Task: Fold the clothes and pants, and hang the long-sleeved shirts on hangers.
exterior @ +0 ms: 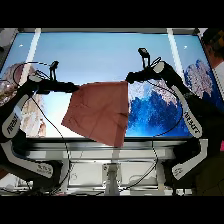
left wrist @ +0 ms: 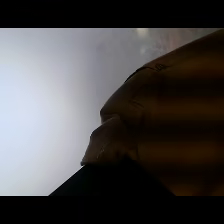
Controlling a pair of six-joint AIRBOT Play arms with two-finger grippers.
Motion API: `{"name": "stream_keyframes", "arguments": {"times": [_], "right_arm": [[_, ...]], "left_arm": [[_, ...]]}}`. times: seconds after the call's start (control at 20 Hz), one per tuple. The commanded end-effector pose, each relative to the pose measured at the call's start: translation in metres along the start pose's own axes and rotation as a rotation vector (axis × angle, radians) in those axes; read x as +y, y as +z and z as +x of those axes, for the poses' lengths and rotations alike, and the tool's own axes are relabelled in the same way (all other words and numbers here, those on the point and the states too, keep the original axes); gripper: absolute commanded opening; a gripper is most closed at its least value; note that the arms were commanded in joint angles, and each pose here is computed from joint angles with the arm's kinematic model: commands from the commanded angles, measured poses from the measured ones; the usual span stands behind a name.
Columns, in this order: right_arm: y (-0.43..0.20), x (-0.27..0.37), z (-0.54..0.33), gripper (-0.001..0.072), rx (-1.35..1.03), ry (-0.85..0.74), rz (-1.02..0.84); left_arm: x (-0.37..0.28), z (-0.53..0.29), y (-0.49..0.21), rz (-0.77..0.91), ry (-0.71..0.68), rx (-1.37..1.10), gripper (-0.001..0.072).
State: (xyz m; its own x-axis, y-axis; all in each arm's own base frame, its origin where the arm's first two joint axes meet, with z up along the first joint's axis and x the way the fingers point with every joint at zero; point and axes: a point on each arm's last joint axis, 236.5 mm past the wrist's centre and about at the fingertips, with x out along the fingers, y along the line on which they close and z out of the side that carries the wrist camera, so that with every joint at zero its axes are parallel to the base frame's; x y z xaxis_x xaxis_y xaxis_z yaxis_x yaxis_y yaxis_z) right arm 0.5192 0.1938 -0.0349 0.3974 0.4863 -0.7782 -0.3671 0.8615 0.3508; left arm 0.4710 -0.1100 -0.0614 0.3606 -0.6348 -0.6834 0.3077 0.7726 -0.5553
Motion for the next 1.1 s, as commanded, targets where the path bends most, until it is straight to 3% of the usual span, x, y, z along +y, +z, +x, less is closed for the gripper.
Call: {"name": "stream_keyframes", "arguments": {"times": [0.0,0.35,0.45,0.8,0.9,1.05], "right_arm": [[-0.017,-0.02,-0.004,0.0512,0.065,-0.002,0.047],[-0.055,-0.056,-0.001,0.0523,0.175,0.151,0.319],[-0.065,-0.055,0.009,0.0592,0.207,0.169,0.339],[-0.068,-0.047,0.037,0.058,0.2,0.168,0.357],[-0.073,-0.037,0.043,0.0534,0.217,0.176,0.341],[-0.074,-0.021,0.051,0.0394,0.225,0.187,0.267]], "left_arm": [[-0.034,0.011,-0.006,0.061,-0.084,0.029,0.0015],[-0.032,0.015,-0.001,0.069,-0.06,0.009,0.0015],[-0.029,0.015,0.002,0.069,-0.048,-0.001,0.0015],[-0.027,0.015,0.003,0.065,-0.04,-0.008,0.0016],[-0.027,0.015,0.004,0.065,-0.039,-0.008,0.0015],[-0.022,0.015,0.009,0.065,-0.016,-0.029,0.0016]]}}
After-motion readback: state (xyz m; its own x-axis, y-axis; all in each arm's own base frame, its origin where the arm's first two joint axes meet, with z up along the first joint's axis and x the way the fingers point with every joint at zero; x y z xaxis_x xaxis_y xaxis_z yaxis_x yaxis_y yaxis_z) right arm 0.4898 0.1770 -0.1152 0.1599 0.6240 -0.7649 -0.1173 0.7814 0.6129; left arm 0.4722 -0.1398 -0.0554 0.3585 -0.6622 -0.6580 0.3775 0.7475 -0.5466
